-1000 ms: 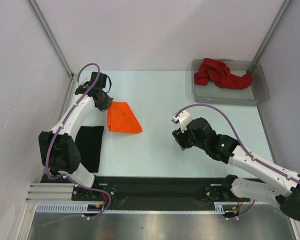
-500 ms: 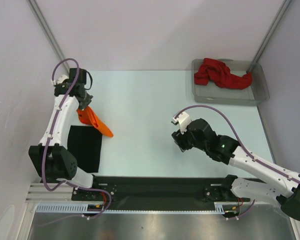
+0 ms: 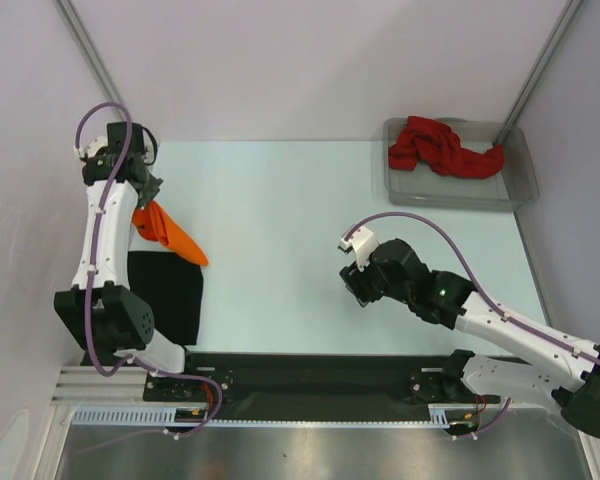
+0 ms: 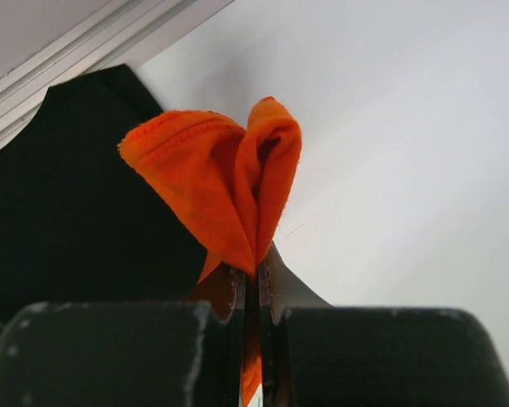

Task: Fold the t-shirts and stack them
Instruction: Neatly place the folded tshirt to the corner

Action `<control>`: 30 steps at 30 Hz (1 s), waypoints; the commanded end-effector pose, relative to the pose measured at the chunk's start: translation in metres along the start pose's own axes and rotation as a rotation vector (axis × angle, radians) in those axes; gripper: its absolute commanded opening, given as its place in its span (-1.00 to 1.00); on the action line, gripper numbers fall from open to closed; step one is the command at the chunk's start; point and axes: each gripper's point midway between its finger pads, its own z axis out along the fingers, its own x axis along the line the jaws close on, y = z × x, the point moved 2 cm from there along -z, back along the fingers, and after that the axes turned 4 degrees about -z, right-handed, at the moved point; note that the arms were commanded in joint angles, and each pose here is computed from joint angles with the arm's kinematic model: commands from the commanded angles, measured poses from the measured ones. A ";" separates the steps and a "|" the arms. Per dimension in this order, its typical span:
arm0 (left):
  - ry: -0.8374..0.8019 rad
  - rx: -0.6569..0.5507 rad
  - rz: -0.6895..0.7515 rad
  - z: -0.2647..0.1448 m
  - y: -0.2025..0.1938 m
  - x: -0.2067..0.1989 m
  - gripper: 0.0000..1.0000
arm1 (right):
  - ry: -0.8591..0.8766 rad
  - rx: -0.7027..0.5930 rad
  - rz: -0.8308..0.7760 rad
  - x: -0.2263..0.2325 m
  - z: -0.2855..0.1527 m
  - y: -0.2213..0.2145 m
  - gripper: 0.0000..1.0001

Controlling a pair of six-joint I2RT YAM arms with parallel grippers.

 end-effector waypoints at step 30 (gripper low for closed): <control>-0.128 0.025 -0.040 0.010 0.031 -0.034 -0.99 | 0.023 -0.024 0.013 0.007 0.010 0.005 0.24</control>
